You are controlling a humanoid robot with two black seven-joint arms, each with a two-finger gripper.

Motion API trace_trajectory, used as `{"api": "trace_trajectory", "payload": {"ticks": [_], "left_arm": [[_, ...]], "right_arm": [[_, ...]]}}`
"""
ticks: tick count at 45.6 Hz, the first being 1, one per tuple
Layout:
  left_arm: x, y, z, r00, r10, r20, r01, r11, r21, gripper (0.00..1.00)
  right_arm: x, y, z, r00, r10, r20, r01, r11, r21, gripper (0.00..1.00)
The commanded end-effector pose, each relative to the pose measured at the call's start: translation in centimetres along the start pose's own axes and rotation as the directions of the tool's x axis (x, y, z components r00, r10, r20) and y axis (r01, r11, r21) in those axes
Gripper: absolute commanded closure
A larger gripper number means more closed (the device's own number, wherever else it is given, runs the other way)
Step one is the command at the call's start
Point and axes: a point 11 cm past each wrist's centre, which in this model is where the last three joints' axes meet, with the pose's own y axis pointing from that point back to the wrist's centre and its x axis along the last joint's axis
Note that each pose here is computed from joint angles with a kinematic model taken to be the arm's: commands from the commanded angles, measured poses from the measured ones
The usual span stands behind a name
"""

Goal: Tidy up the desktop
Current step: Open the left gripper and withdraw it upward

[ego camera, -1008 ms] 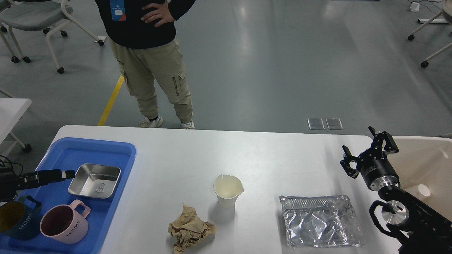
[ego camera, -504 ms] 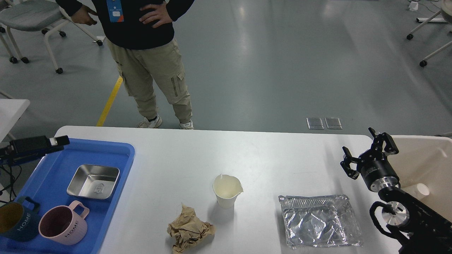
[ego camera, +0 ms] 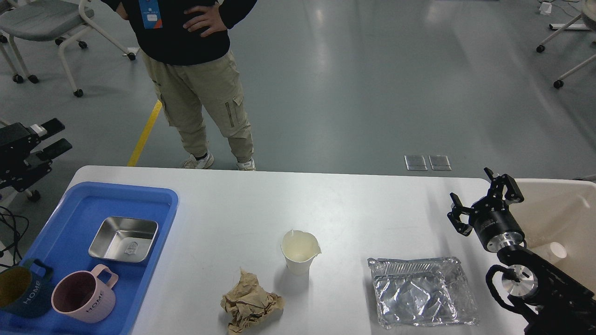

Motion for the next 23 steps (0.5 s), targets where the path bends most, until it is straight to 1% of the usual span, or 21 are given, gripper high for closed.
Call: {"api": "trace_trajectory", "payload": {"ticks": [1,10,18,23], "left_arm": [[-1.0,-1.1,-1.2,0.993,0.085,-0.083,-0.091,0.993,-0.068,0.29],[-3.3,-1.7,-4.0,0.959,0.217,-0.183,-0.241,0.964,-0.117,0.26],[-5.2,-1.8,-6.4,0.920,0.316,-0.230,-0.344,0.935,-0.091,0.23],[-5.9,-2.2,-7.7,0.900,0.359,-0.248,-0.384,0.921,-0.060,0.21]], "right_arm": [[-0.1,0.0,0.1,1.000,-0.001,0.003,0.001,1.000,0.000,0.00],[-0.1,-0.1,0.0,1.000,-0.002,0.001,0.002,1.000,0.000,0.00],[-0.3,-0.2,0.0,1.000,-0.007,0.002,0.007,1.000,0.002,0.00],[-0.3,-0.1,0.0,1.000,-0.004,0.005,0.004,1.000,0.004,0.00]]}}
